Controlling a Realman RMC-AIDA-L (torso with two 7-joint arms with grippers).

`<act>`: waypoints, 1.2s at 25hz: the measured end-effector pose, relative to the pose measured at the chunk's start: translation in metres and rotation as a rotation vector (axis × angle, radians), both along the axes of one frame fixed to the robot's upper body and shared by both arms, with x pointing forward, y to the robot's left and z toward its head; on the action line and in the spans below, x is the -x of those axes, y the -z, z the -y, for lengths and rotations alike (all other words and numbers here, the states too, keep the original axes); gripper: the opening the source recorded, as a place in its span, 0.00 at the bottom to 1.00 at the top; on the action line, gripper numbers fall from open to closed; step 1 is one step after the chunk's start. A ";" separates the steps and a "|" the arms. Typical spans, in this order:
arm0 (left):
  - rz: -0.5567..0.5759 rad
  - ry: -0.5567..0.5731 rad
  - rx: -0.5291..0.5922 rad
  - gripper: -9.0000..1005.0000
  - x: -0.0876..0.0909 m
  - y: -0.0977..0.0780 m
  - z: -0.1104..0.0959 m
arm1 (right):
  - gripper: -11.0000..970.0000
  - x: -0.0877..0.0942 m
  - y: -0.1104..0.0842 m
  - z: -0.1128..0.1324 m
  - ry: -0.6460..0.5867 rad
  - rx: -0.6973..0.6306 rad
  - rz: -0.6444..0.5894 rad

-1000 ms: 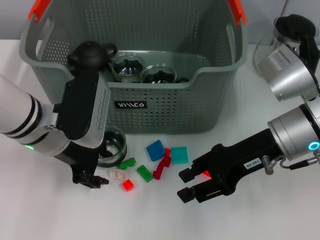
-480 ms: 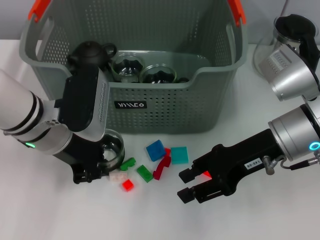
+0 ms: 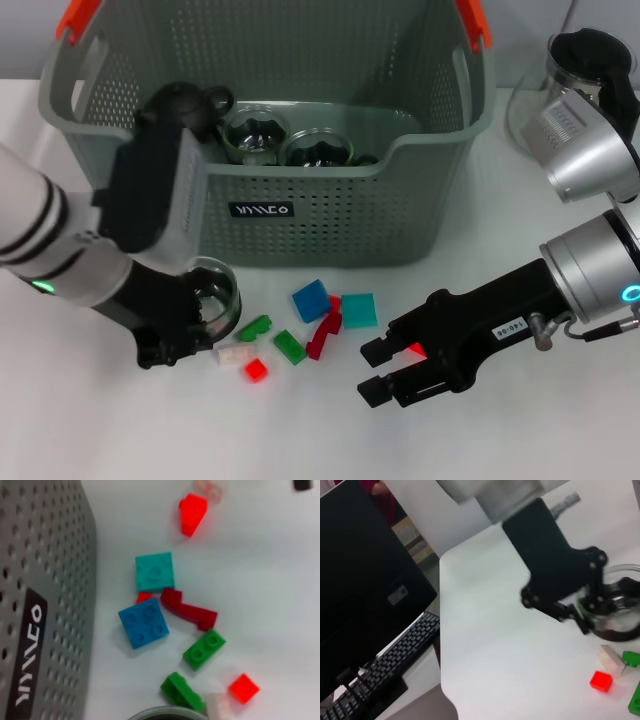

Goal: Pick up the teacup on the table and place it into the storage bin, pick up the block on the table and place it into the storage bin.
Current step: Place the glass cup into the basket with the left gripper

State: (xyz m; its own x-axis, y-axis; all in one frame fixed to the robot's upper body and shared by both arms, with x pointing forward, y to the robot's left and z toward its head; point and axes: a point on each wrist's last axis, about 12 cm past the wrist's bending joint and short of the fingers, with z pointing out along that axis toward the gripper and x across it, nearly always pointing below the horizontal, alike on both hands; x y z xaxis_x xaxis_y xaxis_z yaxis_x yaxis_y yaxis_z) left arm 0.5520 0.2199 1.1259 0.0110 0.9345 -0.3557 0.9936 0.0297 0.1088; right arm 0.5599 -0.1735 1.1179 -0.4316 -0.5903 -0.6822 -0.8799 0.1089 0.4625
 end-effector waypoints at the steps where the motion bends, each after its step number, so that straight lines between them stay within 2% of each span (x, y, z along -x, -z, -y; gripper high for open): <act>1: -0.014 -0.005 0.016 0.08 0.002 -0.005 -0.003 | 0.57 0.000 0.000 0.000 0.001 0.000 0.000; 6: -0.100 0.012 0.119 0.08 0.011 -0.032 -0.008 | 0.57 0.000 0.000 0.001 -0.001 0.002 -0.001; 12: -0.146 0.024 0.367 0.08 0.013 -0.067 -0.016 | 0.57 0.000 0.000 0.001 -0.003 0.006 -0.001; 19: -0.079 0.047 0.622 0.08 0.004 -0.108 -0.007 | 0.57 0.001 0.002 0.001 -0.005 0.008 -0.009; 21: -0.043 0.019 0.669 0.08 -0.006 -0.121 -0.002 | 0.57 0.001 0.002 0.001 -0.006 0.008 -0.010; 24: -0.001 -0.087 0.704 0.08 -0.029 -0.133 0.005 | 0.57 0.001 0.002 0.001 -0.005 0.007 -0.012; 30: 0.010 -0.312 0.713 0.08 -0.078 -0.140 0.016 | 0.57 0.003 0.005 0.003 -0.003 0.007 -0.022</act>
State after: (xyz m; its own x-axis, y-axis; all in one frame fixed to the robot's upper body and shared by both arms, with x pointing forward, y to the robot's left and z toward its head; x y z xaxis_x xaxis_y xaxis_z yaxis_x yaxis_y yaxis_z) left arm 0.6303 0.2041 1.2656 -0.2083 0.4407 -0.8732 0.9270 0.3736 -0.0326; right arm 0.5568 -0.1765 1.1129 -0.4442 -0.5962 -0.6687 -0.8701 0.1089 0.4808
